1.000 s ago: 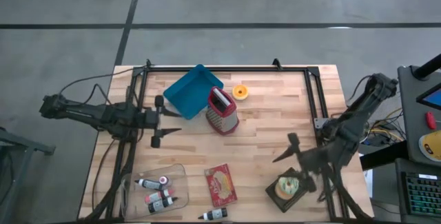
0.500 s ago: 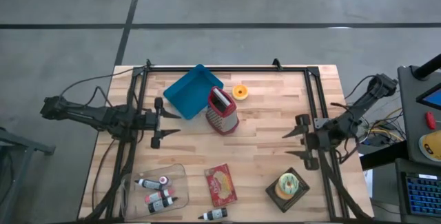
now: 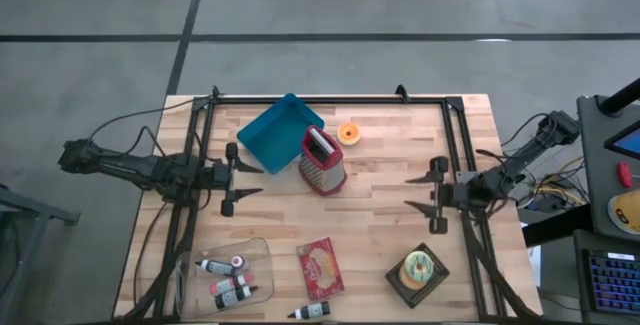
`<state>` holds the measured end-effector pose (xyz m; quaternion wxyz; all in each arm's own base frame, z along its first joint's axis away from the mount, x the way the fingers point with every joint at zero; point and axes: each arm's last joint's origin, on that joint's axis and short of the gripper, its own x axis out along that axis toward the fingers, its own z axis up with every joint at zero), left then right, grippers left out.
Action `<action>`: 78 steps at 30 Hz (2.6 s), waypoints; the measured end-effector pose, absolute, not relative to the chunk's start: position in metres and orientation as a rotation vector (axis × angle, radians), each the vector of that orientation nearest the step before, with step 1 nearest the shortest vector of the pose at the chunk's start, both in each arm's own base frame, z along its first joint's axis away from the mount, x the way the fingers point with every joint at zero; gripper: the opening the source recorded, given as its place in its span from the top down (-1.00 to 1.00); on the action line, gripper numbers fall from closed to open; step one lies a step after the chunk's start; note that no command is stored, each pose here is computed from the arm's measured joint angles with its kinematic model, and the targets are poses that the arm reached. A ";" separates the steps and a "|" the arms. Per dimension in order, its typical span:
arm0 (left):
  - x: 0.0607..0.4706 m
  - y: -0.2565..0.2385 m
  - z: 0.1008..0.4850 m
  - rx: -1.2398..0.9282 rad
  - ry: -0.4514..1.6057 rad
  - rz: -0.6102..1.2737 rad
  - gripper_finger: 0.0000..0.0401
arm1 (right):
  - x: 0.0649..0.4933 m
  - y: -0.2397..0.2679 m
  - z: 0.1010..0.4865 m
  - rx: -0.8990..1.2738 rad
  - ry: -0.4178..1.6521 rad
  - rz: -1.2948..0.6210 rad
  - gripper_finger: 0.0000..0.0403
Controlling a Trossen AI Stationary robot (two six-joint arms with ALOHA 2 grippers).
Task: Pick & Place Food Item
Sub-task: Put the orange donut into the black bin
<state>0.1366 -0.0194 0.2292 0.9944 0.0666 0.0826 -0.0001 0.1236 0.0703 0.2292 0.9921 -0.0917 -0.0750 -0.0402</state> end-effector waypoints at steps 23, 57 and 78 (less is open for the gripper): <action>0.164 -0.024 0.222 0.126 0.161 0.017 -0.13 | 0.150 0.047 0.204 -0.193 -0.002 -0.223 -0.12; 0.174 -0.008 0.215 0.152 0.201 0.159 -0.13 | 0.235 -0.096 0.197 -0.038 0.483 -0.231 -0.12; 0.174 -0.009 0.215 0.153 0.208 0.148 -0.13 | 0.300 -0.163 0.213 -0.067 0.976 -0.006 -0.12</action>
